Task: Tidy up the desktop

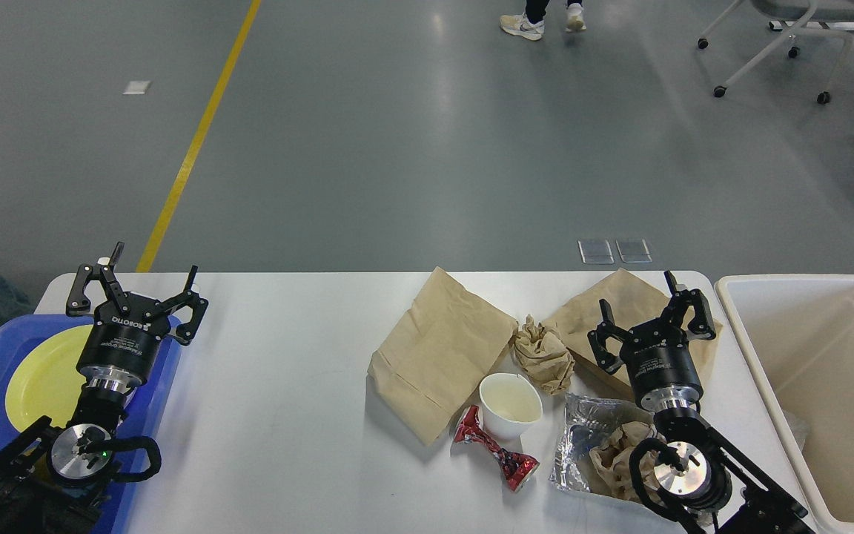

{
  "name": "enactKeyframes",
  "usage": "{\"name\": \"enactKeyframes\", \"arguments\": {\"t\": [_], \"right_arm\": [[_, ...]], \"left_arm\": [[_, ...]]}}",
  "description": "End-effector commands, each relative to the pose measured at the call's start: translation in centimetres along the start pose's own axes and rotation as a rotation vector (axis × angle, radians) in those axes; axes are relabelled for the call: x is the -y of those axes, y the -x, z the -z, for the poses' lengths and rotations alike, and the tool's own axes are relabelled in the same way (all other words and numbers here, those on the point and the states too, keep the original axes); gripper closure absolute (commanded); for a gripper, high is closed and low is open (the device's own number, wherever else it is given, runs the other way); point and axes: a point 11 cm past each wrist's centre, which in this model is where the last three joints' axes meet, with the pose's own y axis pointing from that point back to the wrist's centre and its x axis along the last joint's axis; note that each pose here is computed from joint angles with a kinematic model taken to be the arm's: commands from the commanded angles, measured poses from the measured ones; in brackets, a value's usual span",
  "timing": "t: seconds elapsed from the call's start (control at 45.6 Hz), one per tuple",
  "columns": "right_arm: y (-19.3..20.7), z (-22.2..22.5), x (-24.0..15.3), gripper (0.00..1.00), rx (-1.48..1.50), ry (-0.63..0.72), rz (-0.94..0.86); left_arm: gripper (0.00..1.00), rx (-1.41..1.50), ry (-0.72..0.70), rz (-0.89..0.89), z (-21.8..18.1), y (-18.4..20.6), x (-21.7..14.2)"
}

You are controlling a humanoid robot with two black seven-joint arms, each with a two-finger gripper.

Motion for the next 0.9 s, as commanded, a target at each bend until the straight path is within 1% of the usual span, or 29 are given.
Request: {"name": "enactKeyframes", "arguments": {"t": [0.0, 0.263, 0.395, 0.548, 0.658, 0.746, 0.877], "right_arm": [[0.0, 0.0, 0.0, 0.0, 0.0, 0.0, 0.0], [0.0, 0.0, 0.0, 0.0, 0.002, 0.0, 0.004], [0.3, 1.1, 0.4, 0.0, 0.03, -0.04, 0.017], [-1.3, 6.4, 1.5, 0.0, 0.018, -0.155, -0.001], [-1.9, 11.6, 3.4, 0.0, 0.017, -0.268, -0.024], [-2.8, 12.8, 3.7, 0.0, 0.084, -0.314, -0.075], [-3.8, 14.2, 3.6, 0.0, 0.075, -0.331, -0.092]], "left_arm": [[0.04, 0.0, 0.0, 0.0, 0.0, 0.0, 0.0], [0.04, 0.0, 0.001, 0.0, 0.0, 0.0, 0.0], [0.04, 0.0, 0.001, 0.0, 0.0, 0.0, 0.0], [0.04, 0.0, 0.001, 0.0, 0.0, 0.0, 0.0], [0.04, -0.001, 0.001, 0.001, 0.0, 0.0, 0.0], [0.04, 0.0, 0.001, 0.0, 0.0, 0.0, 0.0], [0.04, -0.001, 0.001, 0.001, 0.0, 0.0, 0.0]]}}
